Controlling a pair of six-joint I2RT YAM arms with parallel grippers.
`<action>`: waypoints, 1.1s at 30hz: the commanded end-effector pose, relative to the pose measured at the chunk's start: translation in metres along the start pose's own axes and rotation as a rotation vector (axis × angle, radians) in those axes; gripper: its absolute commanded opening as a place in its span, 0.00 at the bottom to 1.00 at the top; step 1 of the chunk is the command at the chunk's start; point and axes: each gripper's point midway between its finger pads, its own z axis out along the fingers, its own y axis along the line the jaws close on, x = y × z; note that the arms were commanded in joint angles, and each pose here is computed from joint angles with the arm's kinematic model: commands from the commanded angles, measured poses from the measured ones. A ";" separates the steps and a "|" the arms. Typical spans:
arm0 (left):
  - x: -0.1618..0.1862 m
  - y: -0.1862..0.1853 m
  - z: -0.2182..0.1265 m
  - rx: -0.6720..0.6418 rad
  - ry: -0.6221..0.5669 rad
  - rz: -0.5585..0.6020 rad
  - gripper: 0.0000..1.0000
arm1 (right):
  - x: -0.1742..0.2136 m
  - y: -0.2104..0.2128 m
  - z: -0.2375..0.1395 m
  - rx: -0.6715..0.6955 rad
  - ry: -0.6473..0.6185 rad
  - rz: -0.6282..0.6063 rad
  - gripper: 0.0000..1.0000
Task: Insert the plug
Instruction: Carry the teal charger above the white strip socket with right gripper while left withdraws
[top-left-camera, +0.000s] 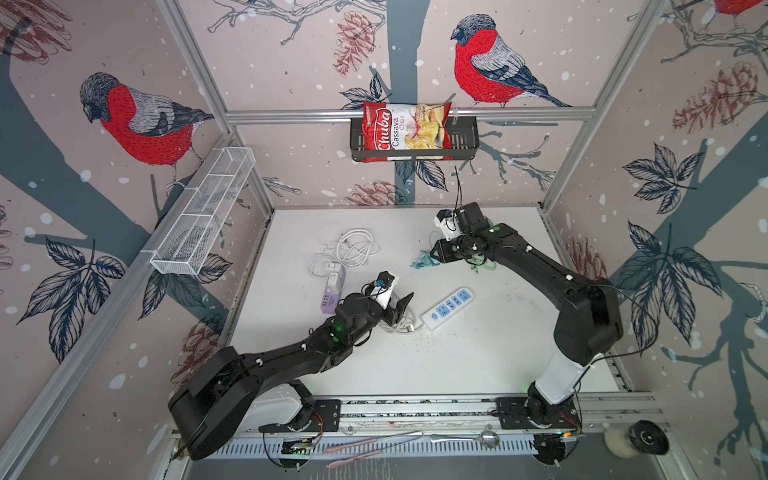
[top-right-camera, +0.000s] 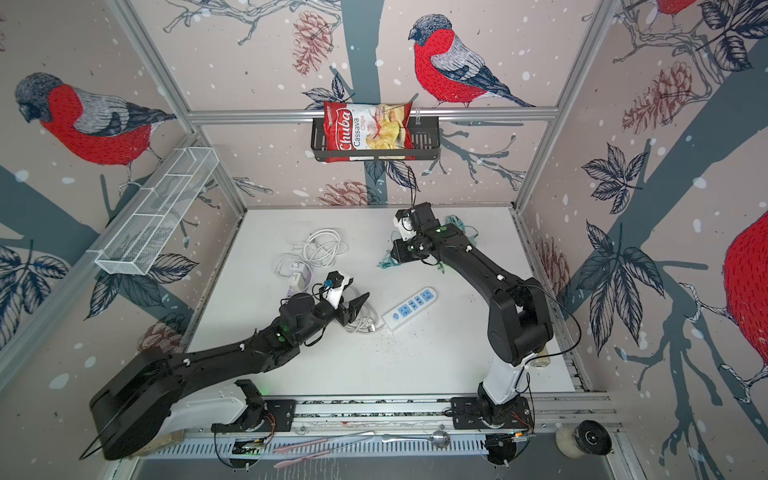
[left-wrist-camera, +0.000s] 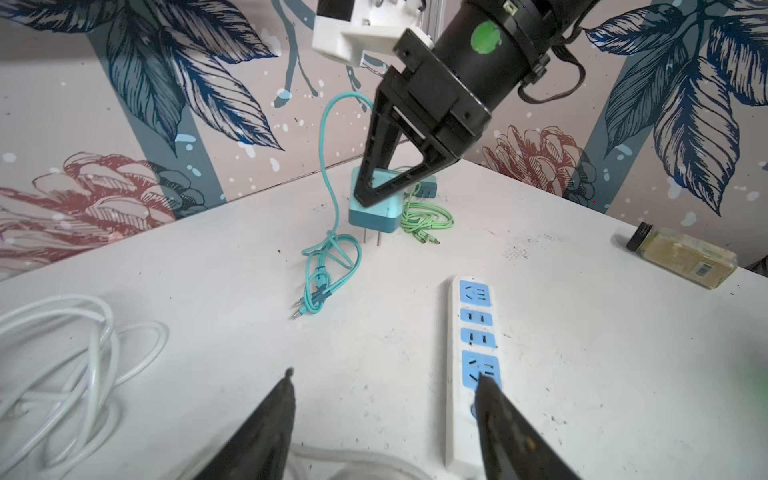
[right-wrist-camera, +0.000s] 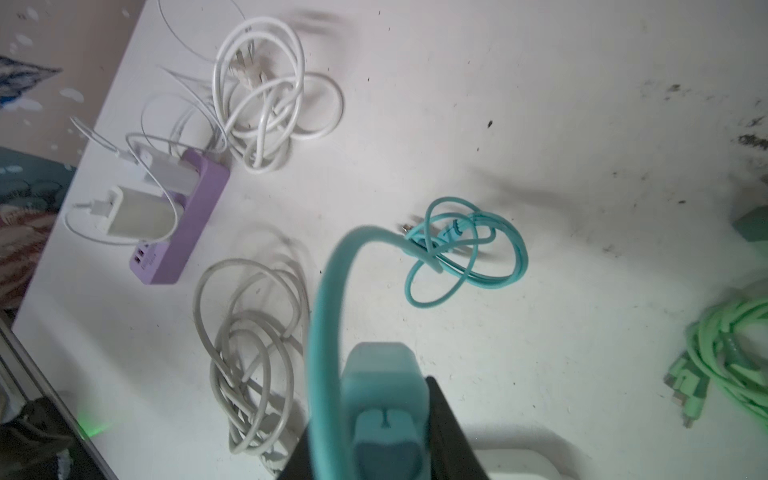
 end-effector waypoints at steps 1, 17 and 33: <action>0.011 0.007 -0.013 -0.047 0.022 -0.048 0.68 | 0.017 0.000 0.001 0.045 0.035 -0.040 0.00; 0.009 0.010 -0.029 -0.058 -0.026 -0.035 0.67 | 0.079 0.008 0.002 0.097 0.120 -0.012 0.00; 0.011 0.011 -0.029 -0.068 -0.044 -0.033 0.67 | 0.115 0.015 -0.005 0.140 0.174 0.005 0.00</action>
